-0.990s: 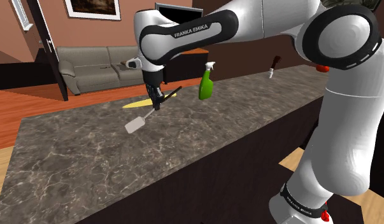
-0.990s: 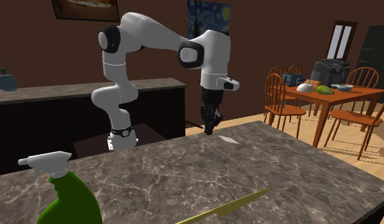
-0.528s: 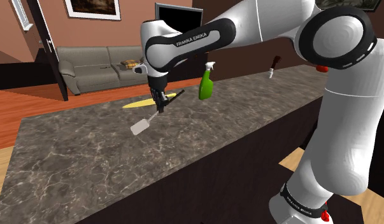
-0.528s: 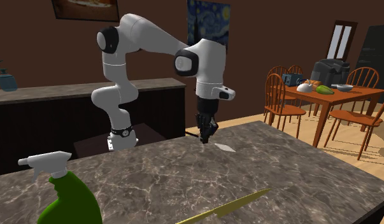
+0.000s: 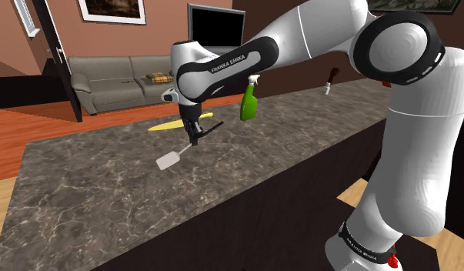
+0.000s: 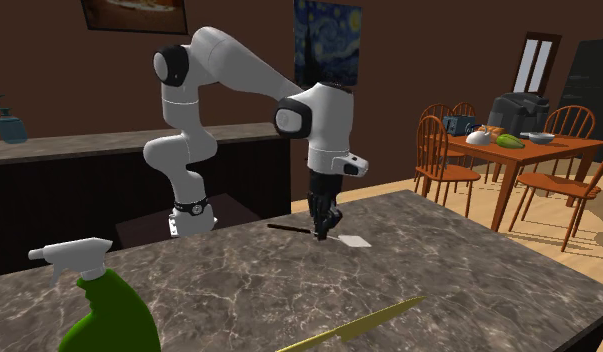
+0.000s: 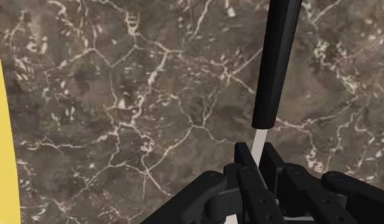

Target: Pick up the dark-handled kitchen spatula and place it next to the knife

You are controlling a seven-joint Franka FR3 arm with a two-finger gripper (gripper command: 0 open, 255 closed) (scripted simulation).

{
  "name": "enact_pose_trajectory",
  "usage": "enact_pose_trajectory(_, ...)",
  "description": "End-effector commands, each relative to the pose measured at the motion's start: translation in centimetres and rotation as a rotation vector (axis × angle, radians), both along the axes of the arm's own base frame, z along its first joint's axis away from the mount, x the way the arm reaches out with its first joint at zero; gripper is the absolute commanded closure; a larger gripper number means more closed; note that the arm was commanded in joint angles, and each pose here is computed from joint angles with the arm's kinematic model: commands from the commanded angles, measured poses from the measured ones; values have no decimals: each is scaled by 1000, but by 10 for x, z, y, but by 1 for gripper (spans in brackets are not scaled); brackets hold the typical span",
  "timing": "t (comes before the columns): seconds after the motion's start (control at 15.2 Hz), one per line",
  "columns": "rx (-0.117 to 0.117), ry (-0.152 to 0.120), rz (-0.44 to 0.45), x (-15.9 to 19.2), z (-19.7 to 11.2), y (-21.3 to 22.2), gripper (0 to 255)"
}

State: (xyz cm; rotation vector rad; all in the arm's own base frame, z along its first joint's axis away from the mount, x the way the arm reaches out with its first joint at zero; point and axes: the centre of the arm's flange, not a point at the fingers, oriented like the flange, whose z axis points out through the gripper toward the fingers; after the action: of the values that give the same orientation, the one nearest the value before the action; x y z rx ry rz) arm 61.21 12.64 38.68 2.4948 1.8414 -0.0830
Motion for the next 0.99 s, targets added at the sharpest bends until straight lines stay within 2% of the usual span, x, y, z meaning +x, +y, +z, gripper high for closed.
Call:
enact_pose_trajectory(0.0, 0, 0, 0, -1, -12, 0, 255)
enact_pose_trajectory(0.33, 0, 0, 0, -1, -36, 0, 255)
enact_pose_trajectory(0.86, 0, 0, 0, -1, -36, 0, 255)
enact_pose_trajectory(0.92, 0, 0, 0, -1, -36, 0, 0)
